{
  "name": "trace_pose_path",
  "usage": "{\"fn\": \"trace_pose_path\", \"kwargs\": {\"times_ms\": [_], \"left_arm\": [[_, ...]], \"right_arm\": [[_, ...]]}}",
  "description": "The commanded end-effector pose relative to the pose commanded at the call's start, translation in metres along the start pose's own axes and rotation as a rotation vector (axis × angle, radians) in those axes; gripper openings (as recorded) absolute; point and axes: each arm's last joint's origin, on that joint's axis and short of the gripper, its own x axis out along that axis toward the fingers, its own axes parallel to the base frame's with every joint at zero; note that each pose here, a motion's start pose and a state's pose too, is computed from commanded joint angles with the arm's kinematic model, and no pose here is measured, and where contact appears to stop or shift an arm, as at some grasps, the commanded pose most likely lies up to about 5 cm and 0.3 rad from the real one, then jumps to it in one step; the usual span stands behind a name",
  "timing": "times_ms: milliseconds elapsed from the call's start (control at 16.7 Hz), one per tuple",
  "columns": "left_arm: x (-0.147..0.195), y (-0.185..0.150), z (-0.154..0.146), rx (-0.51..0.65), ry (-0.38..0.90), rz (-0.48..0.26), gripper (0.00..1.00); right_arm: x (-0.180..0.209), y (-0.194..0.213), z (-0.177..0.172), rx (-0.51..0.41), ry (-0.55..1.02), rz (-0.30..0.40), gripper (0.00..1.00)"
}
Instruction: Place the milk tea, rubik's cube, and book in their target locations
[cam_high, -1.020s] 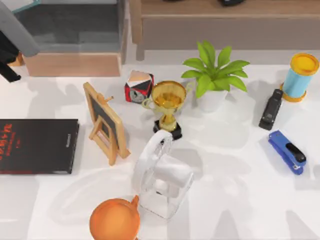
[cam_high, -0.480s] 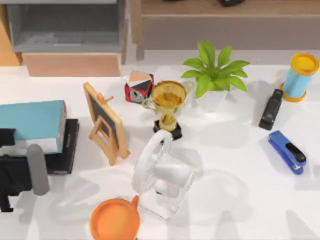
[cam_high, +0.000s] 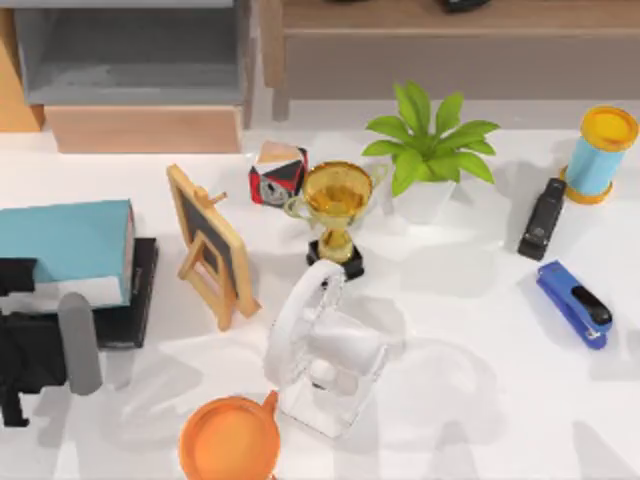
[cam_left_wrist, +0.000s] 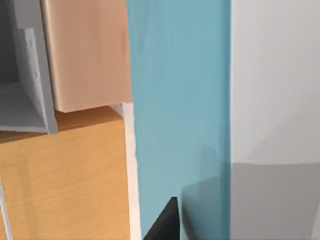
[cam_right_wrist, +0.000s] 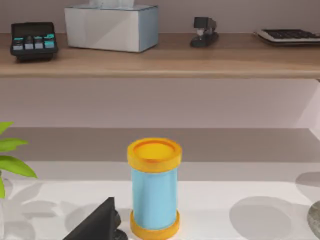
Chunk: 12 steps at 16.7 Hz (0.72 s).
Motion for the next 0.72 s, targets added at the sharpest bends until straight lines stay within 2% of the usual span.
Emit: {"fn": "trace_pose_path", "kwargs": {"times_ms": [420, 720], "left_arm": [[0.0033, -0.0038, 0.0005, -0.001, -0.003, -0.020, 0.00], [0.0033, -0.0038, 0.0005, -0.001, -0.003, -0.020, 0.38]], "right_arm": [[0.0000, 0.0000, 0.0000, 0.000, 0.000, 0.000, 1.00], [0.0000, 0.0000, 0.0000, 0.000, 0.000, 0.000, 1.00]]}}
